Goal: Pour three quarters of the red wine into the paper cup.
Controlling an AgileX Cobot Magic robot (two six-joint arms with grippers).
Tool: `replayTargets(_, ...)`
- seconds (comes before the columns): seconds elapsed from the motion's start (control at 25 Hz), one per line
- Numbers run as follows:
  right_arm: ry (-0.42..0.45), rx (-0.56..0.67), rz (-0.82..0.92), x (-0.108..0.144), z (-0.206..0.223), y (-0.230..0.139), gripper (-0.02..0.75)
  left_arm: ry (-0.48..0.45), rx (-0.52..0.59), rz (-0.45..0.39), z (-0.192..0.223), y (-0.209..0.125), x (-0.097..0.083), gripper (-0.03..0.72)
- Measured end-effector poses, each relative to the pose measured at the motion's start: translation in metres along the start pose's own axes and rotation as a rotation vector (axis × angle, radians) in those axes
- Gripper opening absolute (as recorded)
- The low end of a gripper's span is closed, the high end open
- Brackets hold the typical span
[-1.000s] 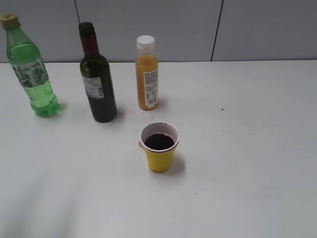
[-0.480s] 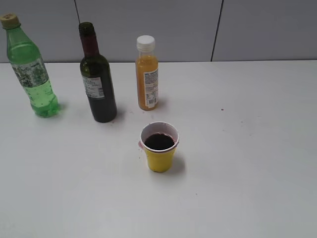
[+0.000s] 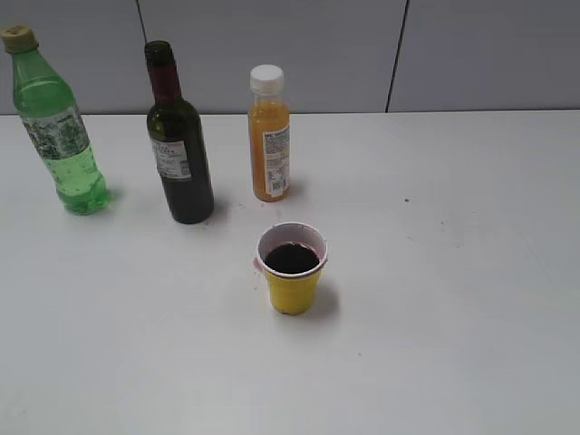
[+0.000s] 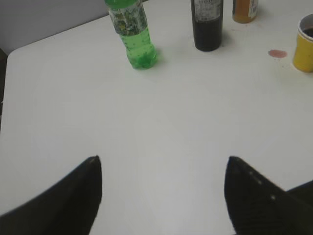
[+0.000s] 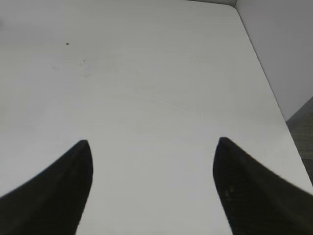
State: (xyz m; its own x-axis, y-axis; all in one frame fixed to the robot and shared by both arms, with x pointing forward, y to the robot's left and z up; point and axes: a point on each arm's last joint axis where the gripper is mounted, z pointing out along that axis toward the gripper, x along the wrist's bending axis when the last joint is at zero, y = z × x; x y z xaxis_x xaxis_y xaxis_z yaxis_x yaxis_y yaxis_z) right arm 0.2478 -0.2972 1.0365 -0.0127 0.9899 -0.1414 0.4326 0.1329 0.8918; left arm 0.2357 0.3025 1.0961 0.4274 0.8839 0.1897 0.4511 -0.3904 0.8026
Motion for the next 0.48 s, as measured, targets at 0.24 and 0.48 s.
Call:
replayTargets(0.24, 0.001, -0.001, 0.001, 0.0, 0.0, 0.0, 0.581, 0.008, -0.02, -0.012, 0.009, -0.042, -0.01, 0.588)
replayTargets(0.48, -0.001, 0.0, 0.0, 0.0, 0.0, 0.0, 0.581, 0.028, -0.108, -0.1, 0.016, -0.035, -0.012, 0.587)
